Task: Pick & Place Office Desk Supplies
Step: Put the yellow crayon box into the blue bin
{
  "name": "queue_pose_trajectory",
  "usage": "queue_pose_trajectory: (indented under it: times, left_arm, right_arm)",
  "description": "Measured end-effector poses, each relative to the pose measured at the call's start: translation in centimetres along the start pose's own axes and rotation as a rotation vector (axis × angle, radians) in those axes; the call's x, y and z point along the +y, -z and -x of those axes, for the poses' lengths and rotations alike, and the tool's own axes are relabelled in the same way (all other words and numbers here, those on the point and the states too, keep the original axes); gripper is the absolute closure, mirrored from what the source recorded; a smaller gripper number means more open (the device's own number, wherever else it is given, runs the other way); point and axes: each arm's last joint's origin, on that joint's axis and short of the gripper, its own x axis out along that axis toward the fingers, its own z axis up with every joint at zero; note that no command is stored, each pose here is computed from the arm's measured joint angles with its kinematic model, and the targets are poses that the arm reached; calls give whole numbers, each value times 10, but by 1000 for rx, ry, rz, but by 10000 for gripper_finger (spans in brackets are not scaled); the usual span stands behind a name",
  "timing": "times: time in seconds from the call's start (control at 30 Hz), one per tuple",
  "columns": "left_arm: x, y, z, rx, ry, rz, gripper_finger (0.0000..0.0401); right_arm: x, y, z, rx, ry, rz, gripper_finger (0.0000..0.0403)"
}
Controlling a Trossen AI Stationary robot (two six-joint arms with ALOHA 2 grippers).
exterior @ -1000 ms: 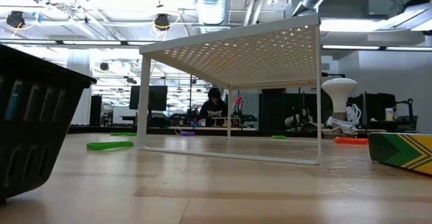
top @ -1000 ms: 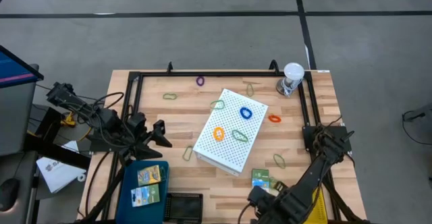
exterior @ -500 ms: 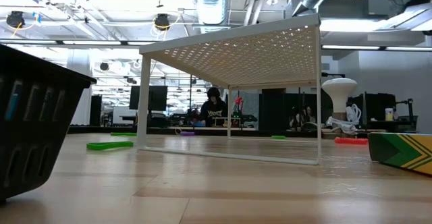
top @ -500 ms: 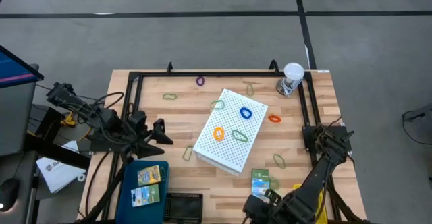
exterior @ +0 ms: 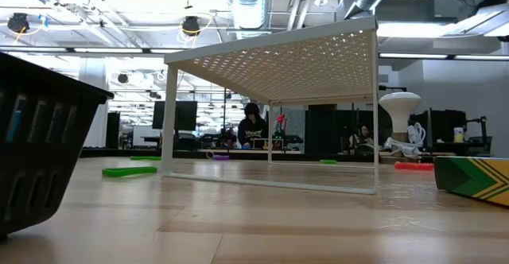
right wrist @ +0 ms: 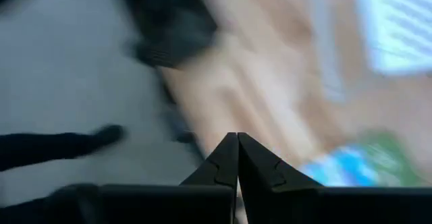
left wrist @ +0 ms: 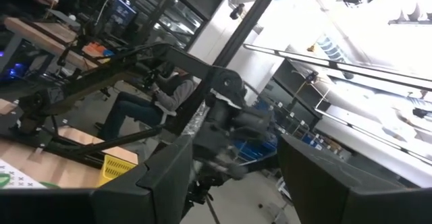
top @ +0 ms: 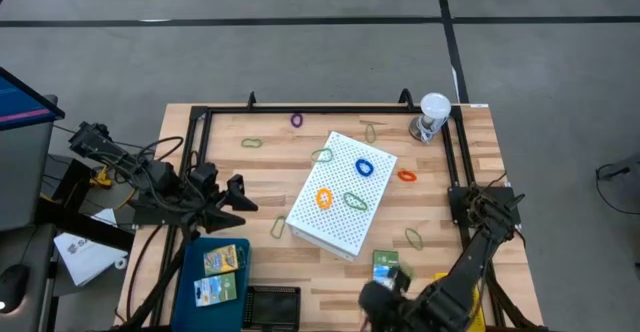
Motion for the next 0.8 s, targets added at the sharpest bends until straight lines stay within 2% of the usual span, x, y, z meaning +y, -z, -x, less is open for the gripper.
queue_pose_trajectory:
  times: [0.13,0.23,0.33,0.43,0.57,0.8]
  left_arm:
    - [0,0,0,-3,-5,-1,187]
    - [0,0,0,-4,-8,-1,187]
    - [0,0,0,-6,-13,-1,187]
    - [1,0,0,-6,-13,-1,187]
    - [1,0,0,-2,-15,-2,187]
    - [1,0,0,-13,-33,37,187]
  right_arm:
    - [20,-15,21,-145,-251,40,400]
    - [29,-30,36,-315,-348,62,400]
    - [31,-43,51,-440,-389,97,400]
    - [27,-47,58,-499,-334,189,400]
    - [16,-44,52,-523,-154,307,400]
    - [3,-44,38,-489,32,513,387]
